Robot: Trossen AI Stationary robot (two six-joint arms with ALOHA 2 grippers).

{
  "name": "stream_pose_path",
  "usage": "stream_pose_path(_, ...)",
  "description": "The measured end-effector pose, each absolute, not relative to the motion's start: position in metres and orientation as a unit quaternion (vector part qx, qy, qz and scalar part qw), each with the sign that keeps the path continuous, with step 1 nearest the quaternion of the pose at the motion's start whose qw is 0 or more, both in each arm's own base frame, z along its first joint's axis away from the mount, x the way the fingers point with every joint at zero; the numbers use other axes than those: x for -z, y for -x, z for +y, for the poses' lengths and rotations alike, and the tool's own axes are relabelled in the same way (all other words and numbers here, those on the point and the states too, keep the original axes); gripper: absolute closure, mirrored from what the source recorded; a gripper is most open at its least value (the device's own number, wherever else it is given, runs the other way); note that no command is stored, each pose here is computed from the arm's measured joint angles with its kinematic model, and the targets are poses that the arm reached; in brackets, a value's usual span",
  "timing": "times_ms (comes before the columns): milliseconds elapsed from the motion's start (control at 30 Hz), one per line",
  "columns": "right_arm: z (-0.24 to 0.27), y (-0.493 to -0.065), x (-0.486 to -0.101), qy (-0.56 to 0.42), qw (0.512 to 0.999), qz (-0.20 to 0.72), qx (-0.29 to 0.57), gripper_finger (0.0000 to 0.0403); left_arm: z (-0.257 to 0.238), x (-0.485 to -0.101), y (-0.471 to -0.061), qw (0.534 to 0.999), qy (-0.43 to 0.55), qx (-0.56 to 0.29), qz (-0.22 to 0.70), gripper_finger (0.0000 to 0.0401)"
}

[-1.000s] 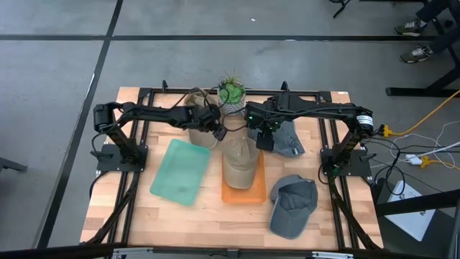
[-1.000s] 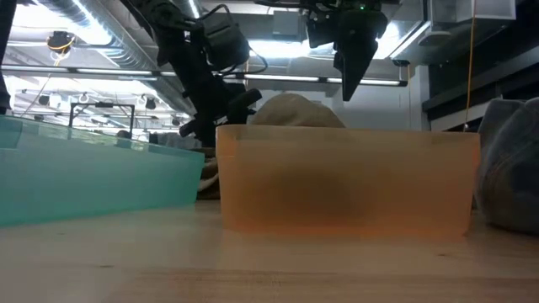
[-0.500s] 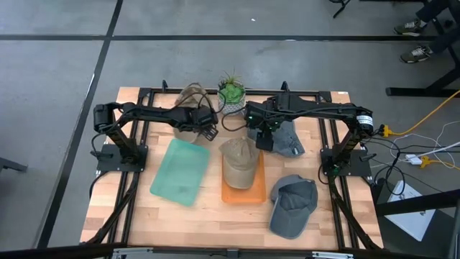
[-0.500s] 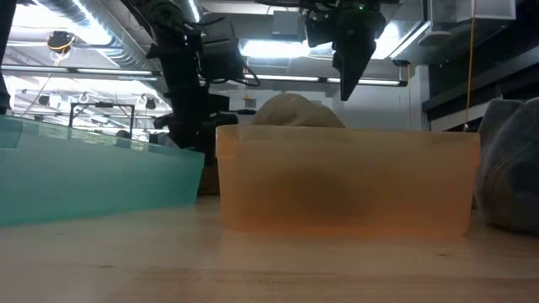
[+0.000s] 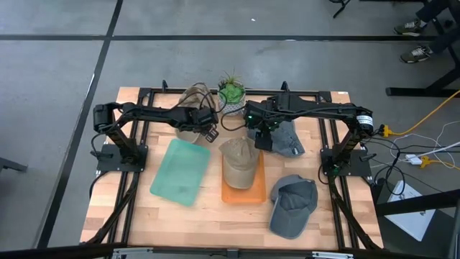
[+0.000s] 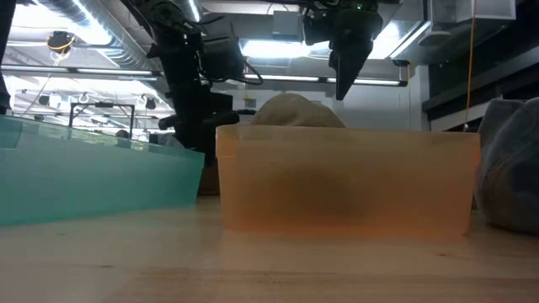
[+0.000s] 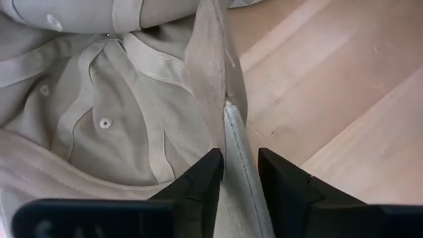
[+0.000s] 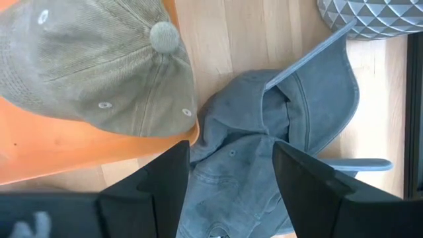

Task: Pick & Place hat
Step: Put the left brown cap into the orange bin

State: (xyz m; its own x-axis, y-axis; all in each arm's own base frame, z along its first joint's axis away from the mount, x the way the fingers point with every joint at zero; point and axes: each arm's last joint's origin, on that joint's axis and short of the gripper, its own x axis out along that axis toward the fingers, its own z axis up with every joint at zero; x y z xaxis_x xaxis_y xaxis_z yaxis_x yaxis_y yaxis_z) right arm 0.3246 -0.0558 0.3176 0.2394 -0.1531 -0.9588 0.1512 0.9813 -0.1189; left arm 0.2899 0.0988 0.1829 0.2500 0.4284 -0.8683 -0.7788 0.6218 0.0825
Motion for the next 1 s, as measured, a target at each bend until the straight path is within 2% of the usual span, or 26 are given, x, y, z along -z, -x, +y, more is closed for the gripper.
stream_pose_path(400, -0.056, -0.325, -0.318, 0.001, 0.787, 0.609, 0.097, 0.0187, 0.097, -0.196, -0.285, 0.787, 0.185, -0.358, 0.468, 0.0212)
stream_pose_path(700, -0.056, -0.325, -0.318, 0.0, 0.787, 0.609, 0.097, 0.0187, 0.092, -0.239, -0.265, 0.818, 0.202, -0.352, 0.408, 0.0205)
stream_pose_path(1000, -0.056, -0.326, -0.318, 0.0, 0.791, 0.604, 0.098, 0.0187, 0.085, -0.229, -0.266, 0.799, 0.208, -0.353, 0.441, 0.0205)
